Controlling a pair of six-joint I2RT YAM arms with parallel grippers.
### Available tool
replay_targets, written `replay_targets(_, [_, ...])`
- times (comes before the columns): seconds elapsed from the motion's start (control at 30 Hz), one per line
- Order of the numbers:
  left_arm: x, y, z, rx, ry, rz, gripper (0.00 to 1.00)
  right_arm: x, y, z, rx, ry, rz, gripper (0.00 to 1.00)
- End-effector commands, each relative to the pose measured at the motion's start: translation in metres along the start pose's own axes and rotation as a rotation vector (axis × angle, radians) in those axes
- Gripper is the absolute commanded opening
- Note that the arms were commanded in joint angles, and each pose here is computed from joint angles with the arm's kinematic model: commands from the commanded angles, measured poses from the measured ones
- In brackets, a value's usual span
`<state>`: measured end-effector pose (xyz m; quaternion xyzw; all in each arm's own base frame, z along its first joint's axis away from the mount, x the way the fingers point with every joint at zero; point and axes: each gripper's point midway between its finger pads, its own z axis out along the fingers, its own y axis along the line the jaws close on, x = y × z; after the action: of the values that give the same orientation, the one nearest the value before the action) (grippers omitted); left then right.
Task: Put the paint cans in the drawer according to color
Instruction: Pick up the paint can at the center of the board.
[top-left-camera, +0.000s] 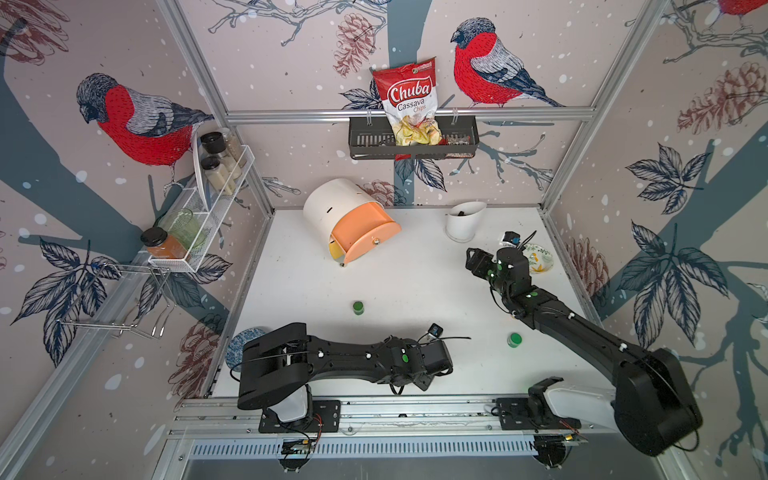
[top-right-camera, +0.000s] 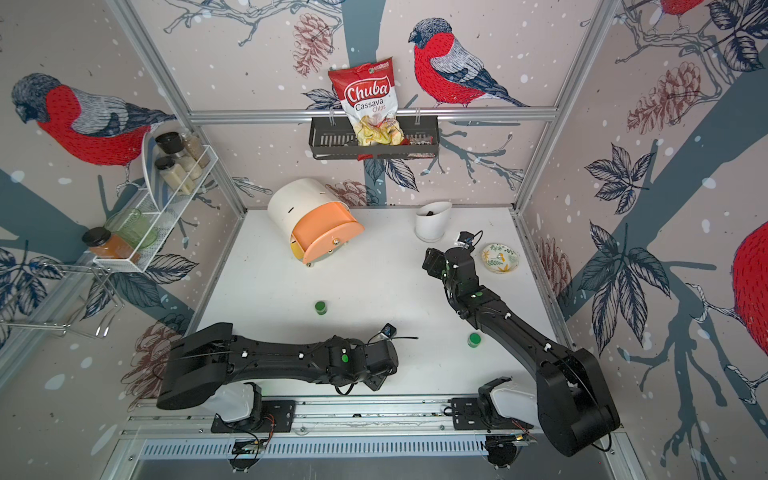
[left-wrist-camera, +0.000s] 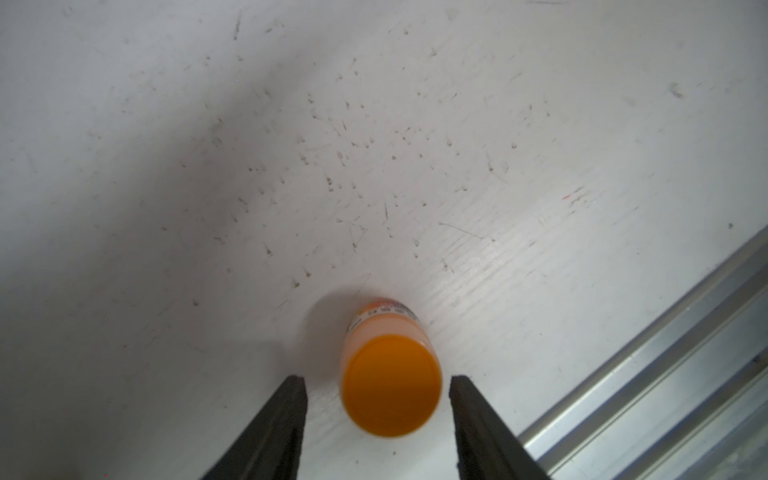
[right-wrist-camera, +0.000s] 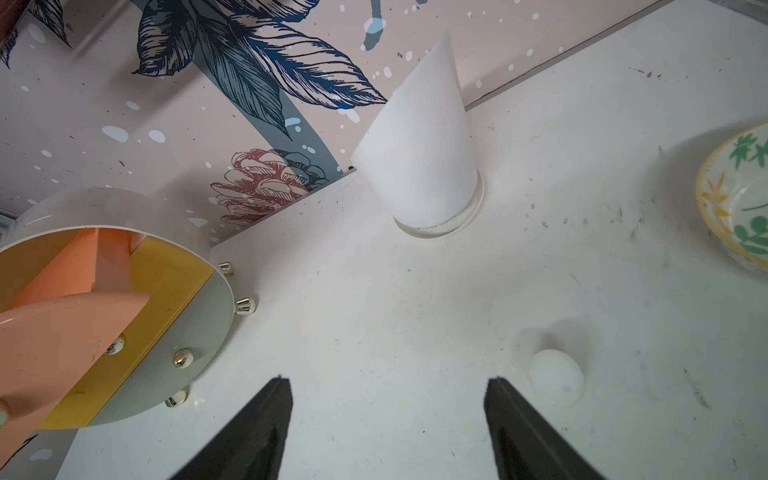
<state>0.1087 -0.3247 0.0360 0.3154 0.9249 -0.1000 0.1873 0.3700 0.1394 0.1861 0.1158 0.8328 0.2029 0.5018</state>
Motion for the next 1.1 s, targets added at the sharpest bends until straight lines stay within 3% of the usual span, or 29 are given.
replay_targets(0.0, [-0.006,-0.009,0.001,0.03,-0.021,0.004,0.53,-0.004,0.006,0.001,-0.029,-0.012,0.01,0.78])
replay_targets(0.47, [-0.01,-0.013,0.006,0.048,-0.019,-0.001,0.43,-0.004,0.005,0.0,-0.031,-0.008,0.013,0.78])
replay_targets(0.73, [-0.013,-0.007,0.006,0.037,-0.019,-0.011,0.46,-0.003,0.004,0.0,-0.031,-0.006,0.017,0.78])
replay_targets(1.07, [-0.027,-0.007,-0.004,0.05,-0.04,-0.005,0.27,-0.005,0.004,-0.001,-0.032,-0.01,0.02,0.78])
